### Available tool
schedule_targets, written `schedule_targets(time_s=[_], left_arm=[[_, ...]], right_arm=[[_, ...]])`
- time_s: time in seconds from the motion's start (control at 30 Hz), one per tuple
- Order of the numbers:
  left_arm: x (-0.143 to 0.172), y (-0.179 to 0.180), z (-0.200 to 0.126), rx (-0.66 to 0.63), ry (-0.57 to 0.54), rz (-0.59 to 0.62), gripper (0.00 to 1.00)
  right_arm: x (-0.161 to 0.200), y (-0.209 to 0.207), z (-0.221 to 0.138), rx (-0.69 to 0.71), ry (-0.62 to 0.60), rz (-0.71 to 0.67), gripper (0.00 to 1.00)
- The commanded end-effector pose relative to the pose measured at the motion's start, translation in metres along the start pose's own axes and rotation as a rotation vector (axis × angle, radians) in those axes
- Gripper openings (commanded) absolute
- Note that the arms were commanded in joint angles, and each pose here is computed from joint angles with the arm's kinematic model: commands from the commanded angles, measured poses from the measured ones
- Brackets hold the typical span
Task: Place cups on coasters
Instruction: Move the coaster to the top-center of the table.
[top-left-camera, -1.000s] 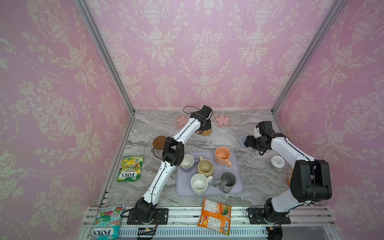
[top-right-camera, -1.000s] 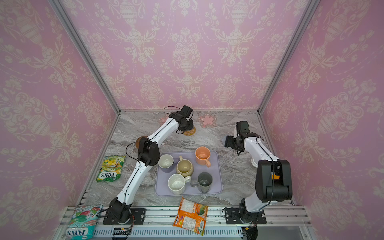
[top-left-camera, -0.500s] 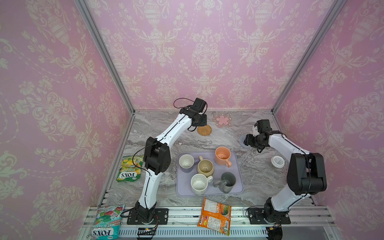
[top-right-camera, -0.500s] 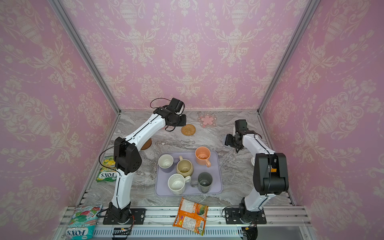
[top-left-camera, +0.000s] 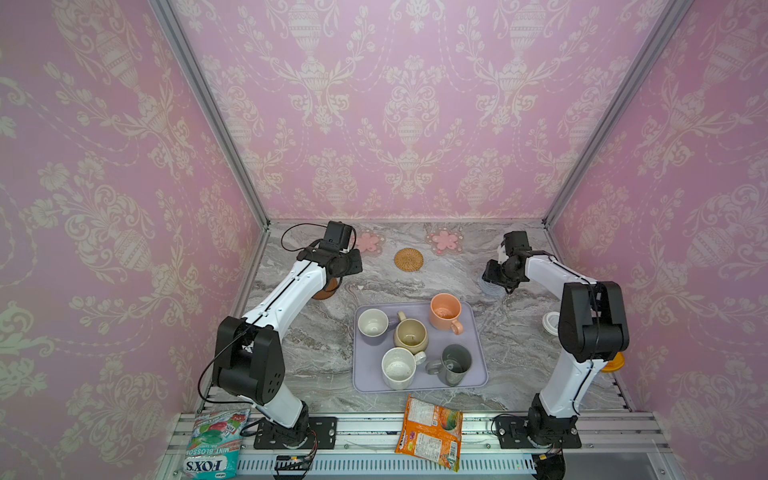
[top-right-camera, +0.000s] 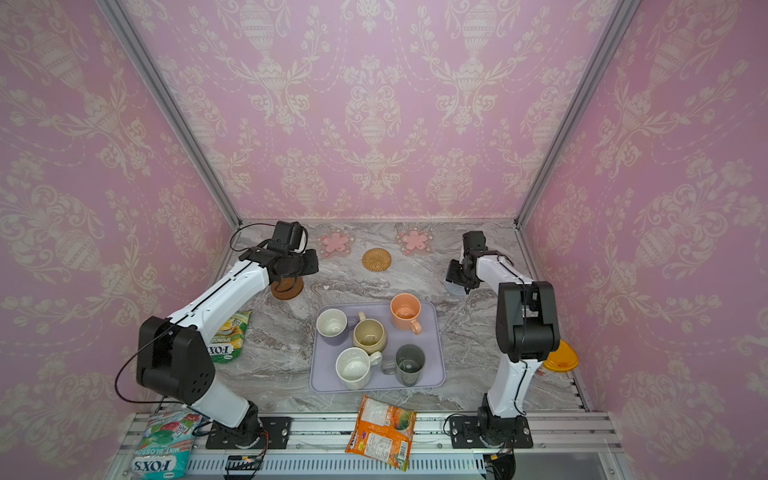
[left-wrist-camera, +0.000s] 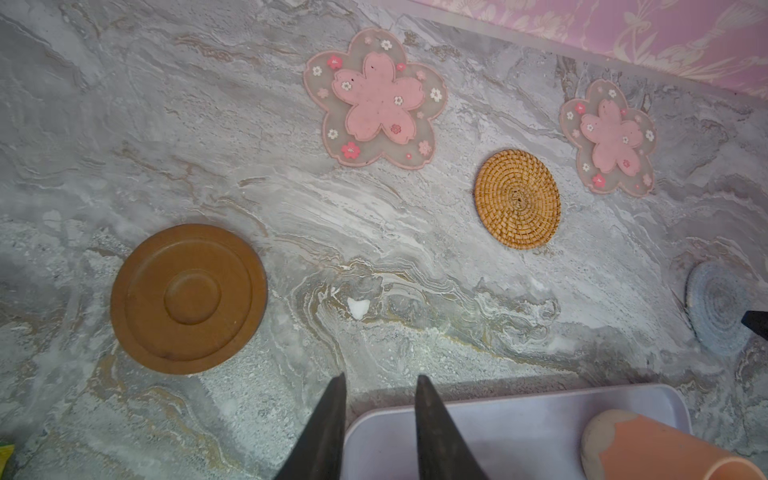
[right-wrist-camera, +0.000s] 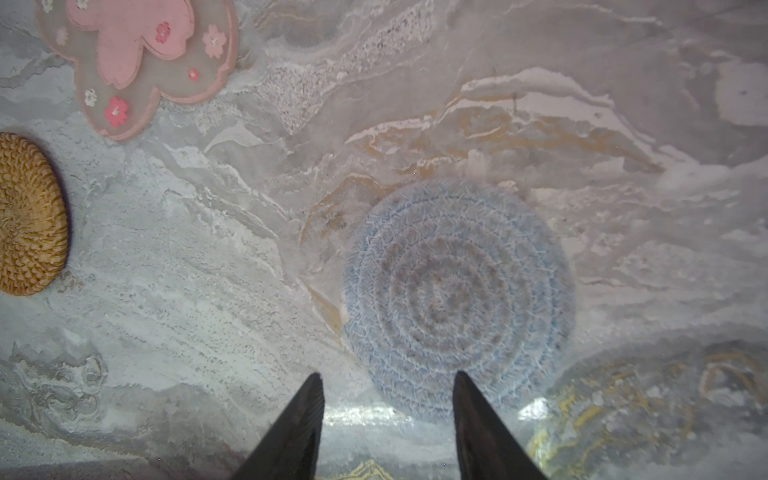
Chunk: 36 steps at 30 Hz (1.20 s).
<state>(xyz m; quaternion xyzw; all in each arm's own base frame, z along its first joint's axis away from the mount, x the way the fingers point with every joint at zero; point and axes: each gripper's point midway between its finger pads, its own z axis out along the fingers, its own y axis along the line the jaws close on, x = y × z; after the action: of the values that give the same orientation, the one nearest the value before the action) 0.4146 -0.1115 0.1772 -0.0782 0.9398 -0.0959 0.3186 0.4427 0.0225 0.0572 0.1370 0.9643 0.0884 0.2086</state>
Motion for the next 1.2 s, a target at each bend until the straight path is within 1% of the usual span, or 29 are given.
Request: schedule_targets(time_s=[0.0,0.2,0.47,0.63,0.9,1.17], left_arm=[[-0.001,0.015,-0.007,-0.039,-0.023,-0.003,0.32],[0.005,0.022,-0.007,-0.051,-0.017,-0.014,0.34],[0.016,0.034,-0.003,-0.071,-0.002,-0.035,0.35],[0.019,0.04,0.002,-0.086,0.01,-0.046,0.36],[0.024,0.044,0.007,-0.095,0.026,-0.058,0.36],[0.025,0.045,0.007,-0.094,0.026,-0.057,0.36]], right_arm=[[-0.003,0.001,0.002,0.027,-0.003,0.009,0.52],[0.002,-0.009,0.003,0.079,0.01,0.006,0.54],[0.007,-0.016,0.002,0.112,0.016,0.001,0.53],[0.009,-0.019,0.003,0.12,0.019,0.009,0.55],[0.019,-0.026,0.01,0.147,0.051,0.003,0.56],[0.017,-0.03,0.011,0.17,0.053,0.002,0.56]])
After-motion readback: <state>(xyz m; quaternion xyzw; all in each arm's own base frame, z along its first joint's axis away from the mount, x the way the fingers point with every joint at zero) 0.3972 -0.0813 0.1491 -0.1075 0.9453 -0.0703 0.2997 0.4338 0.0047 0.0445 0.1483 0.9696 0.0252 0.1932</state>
